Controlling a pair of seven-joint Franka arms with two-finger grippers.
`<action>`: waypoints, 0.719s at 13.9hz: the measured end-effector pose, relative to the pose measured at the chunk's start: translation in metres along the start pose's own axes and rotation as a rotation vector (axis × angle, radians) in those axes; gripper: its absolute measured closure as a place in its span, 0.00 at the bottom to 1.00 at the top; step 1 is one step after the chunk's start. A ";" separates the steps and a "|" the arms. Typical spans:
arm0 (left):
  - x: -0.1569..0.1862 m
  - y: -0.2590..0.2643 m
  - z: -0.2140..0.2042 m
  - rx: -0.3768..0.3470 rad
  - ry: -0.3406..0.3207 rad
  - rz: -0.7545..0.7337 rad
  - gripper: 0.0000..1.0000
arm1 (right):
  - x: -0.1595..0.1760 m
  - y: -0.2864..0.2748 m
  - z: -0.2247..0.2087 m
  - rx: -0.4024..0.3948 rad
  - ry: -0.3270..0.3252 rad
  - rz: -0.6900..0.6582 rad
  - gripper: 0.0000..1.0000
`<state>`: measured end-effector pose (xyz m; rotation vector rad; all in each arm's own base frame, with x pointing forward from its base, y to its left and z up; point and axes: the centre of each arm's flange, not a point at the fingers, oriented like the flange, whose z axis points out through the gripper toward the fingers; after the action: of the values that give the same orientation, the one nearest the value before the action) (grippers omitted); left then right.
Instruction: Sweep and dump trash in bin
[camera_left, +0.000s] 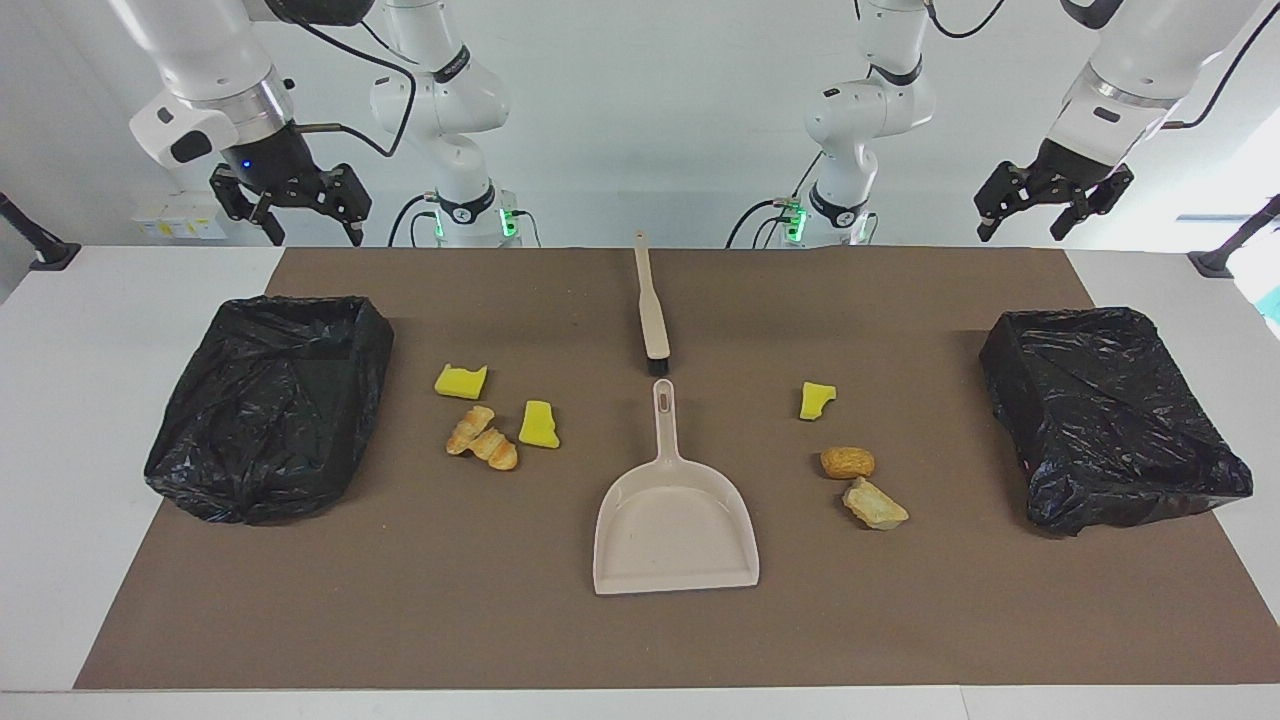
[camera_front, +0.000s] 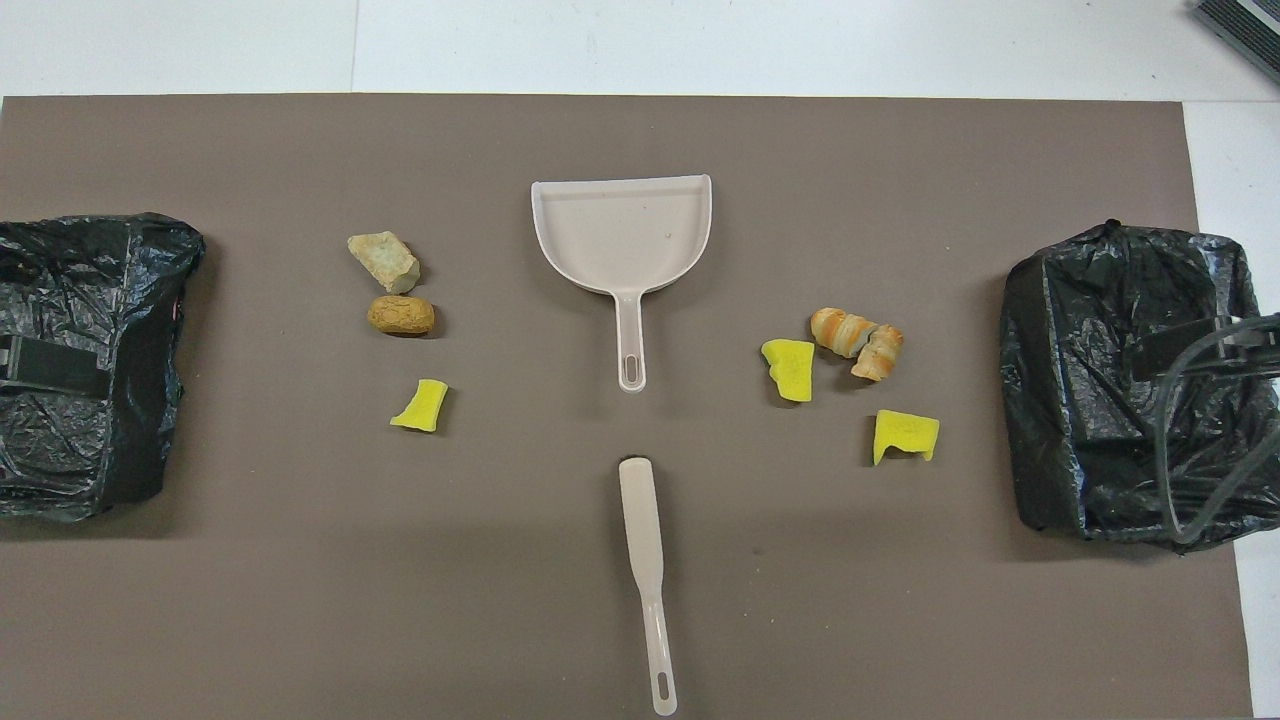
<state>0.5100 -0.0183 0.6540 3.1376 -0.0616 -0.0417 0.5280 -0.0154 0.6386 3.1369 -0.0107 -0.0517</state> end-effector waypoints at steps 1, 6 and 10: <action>0.000 0.000 0.000 0.000 0.000 0.000 0.00 | 0.001 -0.005 0.005 0.000 0.001 -0.011 0.00; 0.000 0.000 0.000 0.000 0.000 0.000 0.00 | 0.013 -0.042 0.021 0.014 0.015 -0.072 0.00; 0.000 0.000 0.000 0.000 0.000 0.000 0.00 | 0.034 -0.096 0.040 0.020 0.062 -0.067 0.00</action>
<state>0.5100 -0.0183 0.6540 3.1376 -0.0616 -0.0417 0.5613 0.0798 0.5968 3.1567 0.0954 0.0455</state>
